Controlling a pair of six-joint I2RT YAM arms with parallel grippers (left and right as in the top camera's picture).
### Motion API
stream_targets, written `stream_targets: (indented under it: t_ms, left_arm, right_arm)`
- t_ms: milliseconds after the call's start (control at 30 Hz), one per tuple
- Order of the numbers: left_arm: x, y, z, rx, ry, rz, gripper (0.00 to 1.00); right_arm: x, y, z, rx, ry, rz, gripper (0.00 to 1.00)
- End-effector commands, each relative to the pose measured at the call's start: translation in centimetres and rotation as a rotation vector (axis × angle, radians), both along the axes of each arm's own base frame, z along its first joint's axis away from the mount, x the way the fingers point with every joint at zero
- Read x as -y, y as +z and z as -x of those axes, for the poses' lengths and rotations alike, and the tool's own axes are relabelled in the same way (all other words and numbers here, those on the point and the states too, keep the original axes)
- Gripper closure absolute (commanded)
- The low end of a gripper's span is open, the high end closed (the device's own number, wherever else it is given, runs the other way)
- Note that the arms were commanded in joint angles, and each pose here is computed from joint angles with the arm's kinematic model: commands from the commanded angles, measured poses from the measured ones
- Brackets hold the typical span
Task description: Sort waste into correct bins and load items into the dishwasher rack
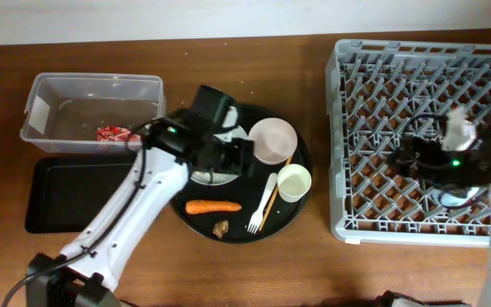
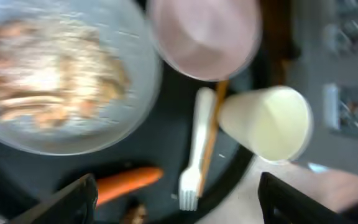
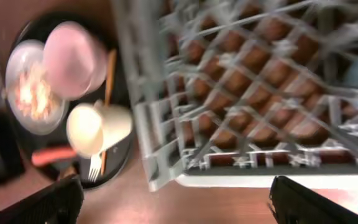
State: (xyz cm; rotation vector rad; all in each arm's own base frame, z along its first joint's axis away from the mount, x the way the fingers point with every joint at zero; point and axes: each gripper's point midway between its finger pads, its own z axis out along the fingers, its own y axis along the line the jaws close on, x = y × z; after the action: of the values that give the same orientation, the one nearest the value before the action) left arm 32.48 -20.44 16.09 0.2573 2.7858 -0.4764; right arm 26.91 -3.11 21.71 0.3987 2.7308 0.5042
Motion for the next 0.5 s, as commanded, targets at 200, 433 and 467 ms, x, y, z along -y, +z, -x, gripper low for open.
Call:
stream_targets:
  t_ms: [200,433,467]
  left_arm:
    - [10.2,-10.5,1.5,-0.103,-0.207,-0.020,0.45]
    - [7.2,-3.1,-1.9,-0.048,-0.110,0.019,1.00]
    - [6.2,-0.8,-2.8,-0.046,-0.098,0.108,1.00]
  right_arm:
    - [-2.9,0.2,0.0,0.004,0.127,0.004,0.01]
    - [-1.3,-0.6,0.3,-0.037,0.101,0.095,0.01]
    - [-1.8,-0.6,0.1,-0.031,0.128,0.066,0.01]
